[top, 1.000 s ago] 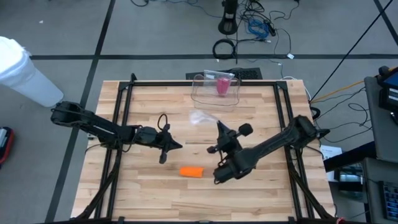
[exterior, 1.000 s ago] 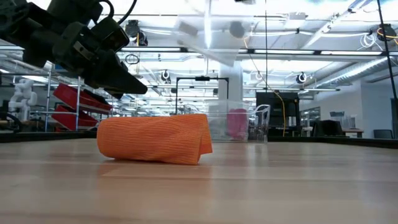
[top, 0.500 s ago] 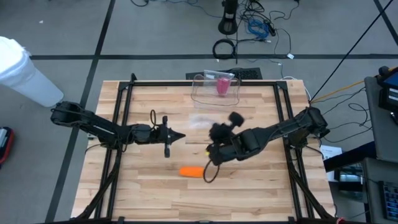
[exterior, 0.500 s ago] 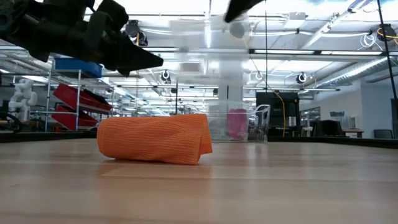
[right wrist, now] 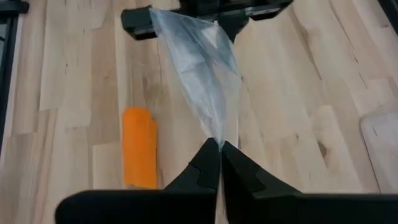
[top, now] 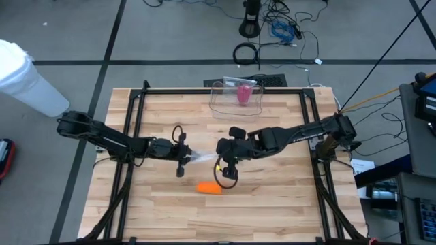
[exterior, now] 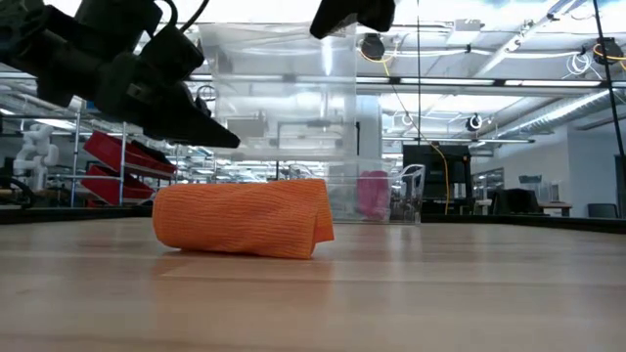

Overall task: Roll bandage
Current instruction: Put the orange bandage into the zip bag

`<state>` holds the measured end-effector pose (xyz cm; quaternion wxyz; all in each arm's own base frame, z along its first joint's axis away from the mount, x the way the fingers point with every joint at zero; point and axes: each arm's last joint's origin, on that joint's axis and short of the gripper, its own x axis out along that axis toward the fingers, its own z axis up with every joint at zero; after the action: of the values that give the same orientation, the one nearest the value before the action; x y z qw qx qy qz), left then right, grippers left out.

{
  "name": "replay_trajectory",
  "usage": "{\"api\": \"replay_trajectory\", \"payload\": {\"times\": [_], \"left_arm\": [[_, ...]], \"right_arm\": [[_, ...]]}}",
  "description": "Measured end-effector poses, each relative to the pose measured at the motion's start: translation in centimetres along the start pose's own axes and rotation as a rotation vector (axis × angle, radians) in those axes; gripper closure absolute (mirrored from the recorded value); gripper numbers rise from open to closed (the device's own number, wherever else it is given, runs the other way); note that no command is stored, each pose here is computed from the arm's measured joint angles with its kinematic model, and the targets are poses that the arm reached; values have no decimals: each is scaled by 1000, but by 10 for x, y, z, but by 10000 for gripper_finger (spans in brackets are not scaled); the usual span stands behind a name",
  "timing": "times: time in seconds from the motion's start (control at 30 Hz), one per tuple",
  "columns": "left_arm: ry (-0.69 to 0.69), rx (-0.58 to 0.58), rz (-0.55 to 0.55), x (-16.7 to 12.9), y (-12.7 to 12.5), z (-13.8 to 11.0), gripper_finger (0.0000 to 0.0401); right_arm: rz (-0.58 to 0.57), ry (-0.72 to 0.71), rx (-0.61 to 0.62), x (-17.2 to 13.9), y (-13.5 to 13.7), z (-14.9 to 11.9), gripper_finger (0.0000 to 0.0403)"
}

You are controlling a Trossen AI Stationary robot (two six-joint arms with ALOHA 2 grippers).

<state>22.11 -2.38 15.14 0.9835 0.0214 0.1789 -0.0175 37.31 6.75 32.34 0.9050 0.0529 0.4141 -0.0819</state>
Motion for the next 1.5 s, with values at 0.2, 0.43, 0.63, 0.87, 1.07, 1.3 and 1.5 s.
{"api": "replay_trajectory", "payload": {"times": [0.2, 0.43, 0.63, 0.87, 1.07, 1.3, 1.5], "left_arm": [[-22, 20, 0, 2, 0, 1, 339], [-16, 26, 50, 3, 1, 0, 379], [96, 16, 180, 2, 6, -11, 381], [89, -14, 89, 2, 5, -11, 277], [83, -21, 54, 3, 3, -10, 236], [90, -22, 53, 2, 3, -11, 235], [95, 44, 34, 3, 3, -11, 234]], "right_arm": [[18, 2, -1, 1, -4, 2, 403], [66, 36, -29, 1, -3, 0, 403], [53, 164, -58, 0, -6, -12, 403], [57, 148, -55, 0, -6, -11, 403], [62, 131, -52, 1, -5, -9, 403], [52, 111, -106, 1, -6, -7, 403], [18, 89, -111, 4, -17, -3, 403]]}}
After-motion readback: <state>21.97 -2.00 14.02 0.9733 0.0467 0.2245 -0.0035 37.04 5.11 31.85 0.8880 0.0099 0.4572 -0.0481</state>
